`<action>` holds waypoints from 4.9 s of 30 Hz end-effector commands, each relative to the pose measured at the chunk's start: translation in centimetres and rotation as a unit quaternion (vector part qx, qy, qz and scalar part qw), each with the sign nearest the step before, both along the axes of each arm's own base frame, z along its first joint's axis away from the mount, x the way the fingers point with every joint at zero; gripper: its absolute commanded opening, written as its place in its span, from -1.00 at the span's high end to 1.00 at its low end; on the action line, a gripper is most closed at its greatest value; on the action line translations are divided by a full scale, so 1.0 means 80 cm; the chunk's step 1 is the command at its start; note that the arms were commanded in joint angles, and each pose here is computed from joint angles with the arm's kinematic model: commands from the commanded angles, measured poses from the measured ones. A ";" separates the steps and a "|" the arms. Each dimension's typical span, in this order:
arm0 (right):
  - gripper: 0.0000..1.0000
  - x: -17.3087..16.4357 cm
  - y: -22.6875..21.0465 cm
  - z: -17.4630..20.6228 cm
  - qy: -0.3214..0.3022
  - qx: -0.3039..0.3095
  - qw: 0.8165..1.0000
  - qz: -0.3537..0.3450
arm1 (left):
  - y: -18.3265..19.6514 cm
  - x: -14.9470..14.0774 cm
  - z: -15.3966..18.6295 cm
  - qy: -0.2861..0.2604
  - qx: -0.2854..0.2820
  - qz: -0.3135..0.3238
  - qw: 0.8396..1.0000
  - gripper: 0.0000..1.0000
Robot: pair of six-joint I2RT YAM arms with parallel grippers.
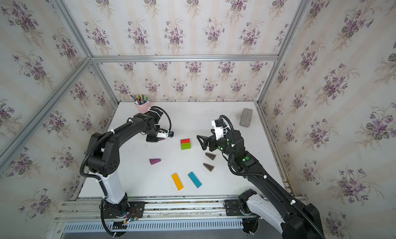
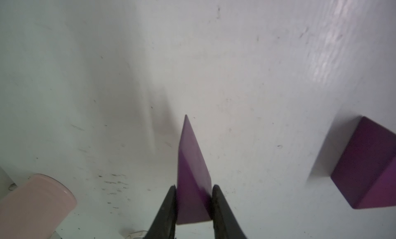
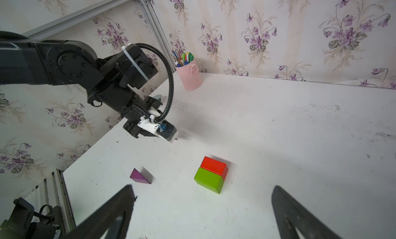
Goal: Assemble a small pinwheel with building blocks
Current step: Pick up the building block from the center of the board, then assemble the building block at the center of the board.
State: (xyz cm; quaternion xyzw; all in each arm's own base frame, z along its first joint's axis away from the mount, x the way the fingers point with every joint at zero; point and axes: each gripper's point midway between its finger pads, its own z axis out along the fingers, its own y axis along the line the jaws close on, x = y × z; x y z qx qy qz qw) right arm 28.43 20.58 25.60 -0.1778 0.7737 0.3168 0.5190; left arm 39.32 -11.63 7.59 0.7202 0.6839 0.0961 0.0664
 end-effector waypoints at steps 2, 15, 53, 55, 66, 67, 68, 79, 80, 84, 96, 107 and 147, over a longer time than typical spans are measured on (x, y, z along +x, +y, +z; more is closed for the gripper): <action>-1.00 0.007 -0.019 0.004 0.005 -0.028 0.999 -0.034 | -0.013 0.018 0.007 0.015 0.039 -0.054 0.998 0.54; -1.00 0.017 -0.032 0.002 -0.012 -0.022 0.999 -0.024 | -0.088 0.069 -0.025 0.015 0.108 -0.170 0.979 0.52; -0.99 0.006 -0.038 0.003 -0.026 -0.018 0.999 -0.027 | -0.123 0.036 -0.038 0.033 0.113 -0.230 0.966 0.51; -1.00 0.006 -0.038 0.003 -0.026 -0.018 0.999 -0.026 | -0.123 0.037 -0.039 0.033 0.114 -0.228 0.966 0.51; -1.00 0.007 -0.037 0.002 -0.025 -0.018 0.999 -0.026 | -0.127 0.033 -0.045 0.040 0.107 -0.229 0.967 0.51; -1.00 0.006 -0.037 0.001 -0.025 -0.019 0.999 -0.026 | -0.126 0.032 -0.046 0.041 0.108 -0.230 0.966 0.51; -1.00 0.006 -0.037 0.001 -0.025 -0.019 0.999 -0.026 | -0.126 0.031 -0.047 0.042 0.108 -0.230 0.966 0.51; -1.00 0.007 -0.038 0.000 -0.025 -0.019 0.999 -0.027 | -0.123 0.031 -0.048 0.041 0.110 -0.225 0.967 0.31; -1.00 0.007 -0.038 0.000 -0.025 -0.019 0.999 -0.028 | -0.124 0.032 -0.048 0.040 0.108 -0.224 0.968 0.29; -1.00 0.007 -0.038 0.000 -0.025 -0.019 0.999 -0.027 | -0.124 0.035 -0.048 0.037 0.108 -0.222 0.968 0.22; -1.00 0.007 -0.038 0.001 -0.027 -0.019 0.999 -0.026 | -0.127 0.036 -0.024 0.019 0.083 -0.215 0.973 0.08; -1.00 0.011 -0.038 0.002 -0.025 -0.023 0.999 -0.029 | -0.130 0.019 0.061 -0.029 -0.023 -0.151 0.988 0.08; -1.00 -0.022 -0.024 -0.023 0.012 0.018 1.000 0.017 | 0.002 -0.182 -0.018 -0.007 -0.030 0.002 1.000 0.11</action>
